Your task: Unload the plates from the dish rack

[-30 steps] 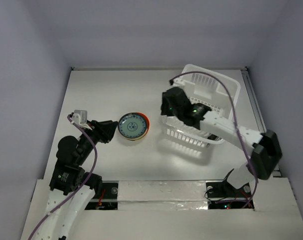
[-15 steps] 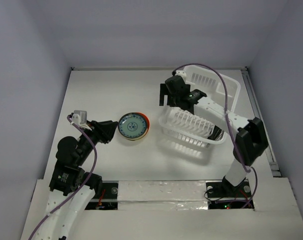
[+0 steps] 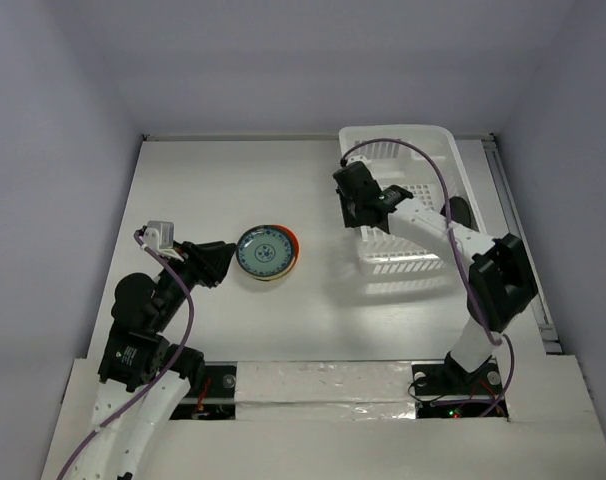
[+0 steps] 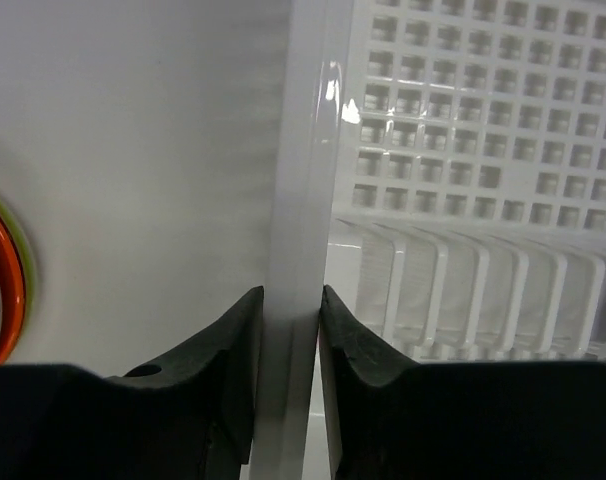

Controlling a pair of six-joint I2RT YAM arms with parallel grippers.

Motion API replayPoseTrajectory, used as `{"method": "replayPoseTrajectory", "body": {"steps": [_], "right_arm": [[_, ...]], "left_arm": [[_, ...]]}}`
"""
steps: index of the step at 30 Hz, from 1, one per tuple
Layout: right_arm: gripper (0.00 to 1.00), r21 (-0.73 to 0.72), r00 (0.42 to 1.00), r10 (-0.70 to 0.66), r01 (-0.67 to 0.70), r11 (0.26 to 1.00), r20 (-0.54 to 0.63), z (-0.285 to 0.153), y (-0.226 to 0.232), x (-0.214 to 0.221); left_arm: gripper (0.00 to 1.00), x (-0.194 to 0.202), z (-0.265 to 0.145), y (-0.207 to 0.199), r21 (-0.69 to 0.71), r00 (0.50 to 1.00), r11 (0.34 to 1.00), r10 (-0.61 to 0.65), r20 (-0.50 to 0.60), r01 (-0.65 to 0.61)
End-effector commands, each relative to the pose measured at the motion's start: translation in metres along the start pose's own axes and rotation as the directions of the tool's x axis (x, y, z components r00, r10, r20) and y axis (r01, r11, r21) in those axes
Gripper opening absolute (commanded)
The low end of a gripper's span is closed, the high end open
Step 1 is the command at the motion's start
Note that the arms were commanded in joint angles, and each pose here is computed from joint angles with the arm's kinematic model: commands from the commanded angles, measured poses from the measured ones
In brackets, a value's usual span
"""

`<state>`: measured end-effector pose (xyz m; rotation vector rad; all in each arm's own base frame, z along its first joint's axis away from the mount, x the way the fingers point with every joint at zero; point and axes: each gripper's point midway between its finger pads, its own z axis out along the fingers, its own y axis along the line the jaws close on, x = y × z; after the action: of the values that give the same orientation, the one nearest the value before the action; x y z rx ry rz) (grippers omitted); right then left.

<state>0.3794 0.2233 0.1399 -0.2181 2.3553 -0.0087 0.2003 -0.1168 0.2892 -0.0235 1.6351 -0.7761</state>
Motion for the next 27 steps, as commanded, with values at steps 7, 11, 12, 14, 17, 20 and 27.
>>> {"method": "replayPoseTrajectory", "body": {"steps": [7,11,12,14,17,20,27], "right_arm": [[0.65,-0.034,0.993,-0.068,0.071,0.997,0.093,-0.017,-0.008,-0.023],[0.82,-0.038,0.988,-0.011,0.018,0.999,0.156,-0.037,-0.011,-0.045],[0.83,-0.040,0.983,0.005,0.002,0.999,0.185,-0.045,-0.013,-0.053],[0.83,-0.059,0.963,0.055,-0.041,0.997,0.263,-0.077,-0.021,-0.073],[0.77,-0.052,0.917,0.139,-0.128,0.990,0.373,-0.121,-0.049,-0.095],[0.35,0.005,0.876,0.205,-0.230,0.973,0.435,-0.146,-0.089,-0.092],[0.00,0.303,0.878,0.347,-0.446,0.842,0.330,-0.125,-0.211,-0.016]], "left_arm": [[0.31,-0.008,0.001,-0.006,0.027,0.999,1.000,0.007,0.034,-0.008],[0.31,-0.008,0.002,-0.003,0.020,0.999,1.000,0.006,0.031,-0.007],[0.31,-0.008,0.002,-0.004,0.021,0.999,1.000,0.008,0.033,-0.009],[0.31,-0.007,0.003,-0.003,0.022,1.000,1.000,0.006,0.031,-0.007],[0.31,-0.009,0.001,-0.006,0.032,0.999,0.999,0.008,0.037,-0.010],[0.31,-0.009,0.000,-0.008,0.044,0.999,0.999,0.012,0.040,-0.014],[0.31,-0.009,-0.008,-0.022,0.108,0.999,0.994,0.020,0.047,-0.025]]}}
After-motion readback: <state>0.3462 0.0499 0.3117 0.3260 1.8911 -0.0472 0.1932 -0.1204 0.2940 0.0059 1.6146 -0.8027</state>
